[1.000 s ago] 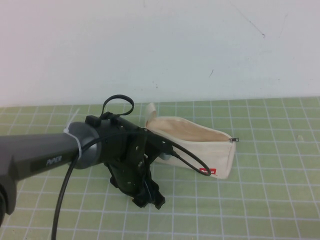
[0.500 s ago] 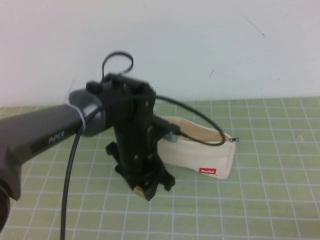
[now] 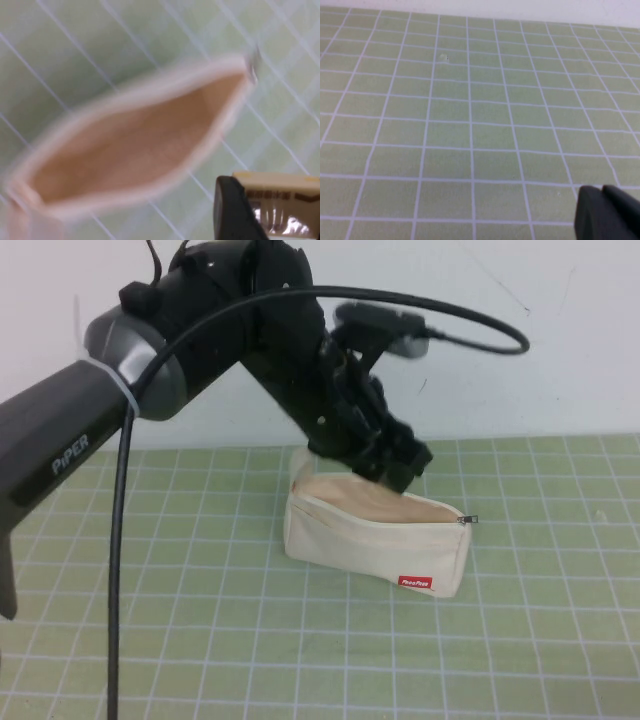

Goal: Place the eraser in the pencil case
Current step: Place the eraser on the pencil case

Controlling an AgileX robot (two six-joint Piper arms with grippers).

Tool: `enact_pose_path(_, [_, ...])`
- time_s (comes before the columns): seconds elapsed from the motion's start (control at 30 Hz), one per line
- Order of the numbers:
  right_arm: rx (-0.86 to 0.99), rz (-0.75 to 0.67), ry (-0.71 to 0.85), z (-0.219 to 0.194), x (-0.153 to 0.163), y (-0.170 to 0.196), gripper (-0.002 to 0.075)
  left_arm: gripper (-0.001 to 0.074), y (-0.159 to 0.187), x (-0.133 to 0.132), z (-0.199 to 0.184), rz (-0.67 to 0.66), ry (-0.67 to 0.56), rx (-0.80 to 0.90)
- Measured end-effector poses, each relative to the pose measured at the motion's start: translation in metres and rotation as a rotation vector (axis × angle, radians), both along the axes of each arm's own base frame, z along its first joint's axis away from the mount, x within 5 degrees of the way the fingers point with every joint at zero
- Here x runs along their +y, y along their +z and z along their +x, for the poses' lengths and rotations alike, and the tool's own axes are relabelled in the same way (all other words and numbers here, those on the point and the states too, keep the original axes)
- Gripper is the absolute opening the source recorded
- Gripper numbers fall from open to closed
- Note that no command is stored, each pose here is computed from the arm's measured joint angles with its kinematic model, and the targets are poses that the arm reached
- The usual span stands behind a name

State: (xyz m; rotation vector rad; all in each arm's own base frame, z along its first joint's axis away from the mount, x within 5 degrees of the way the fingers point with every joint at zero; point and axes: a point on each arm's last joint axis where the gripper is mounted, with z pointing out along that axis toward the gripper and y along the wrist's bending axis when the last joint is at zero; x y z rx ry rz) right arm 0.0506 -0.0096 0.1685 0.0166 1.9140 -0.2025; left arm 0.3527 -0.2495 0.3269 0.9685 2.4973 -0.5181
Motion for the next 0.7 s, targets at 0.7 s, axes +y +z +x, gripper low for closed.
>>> enact_pose_path(0.7, [0.000,0.000,0.000,0.000,0.000,0.000,-0.0001,0.0450,-0.046,-0.007,0.041,0.108,0.038,-0.183])
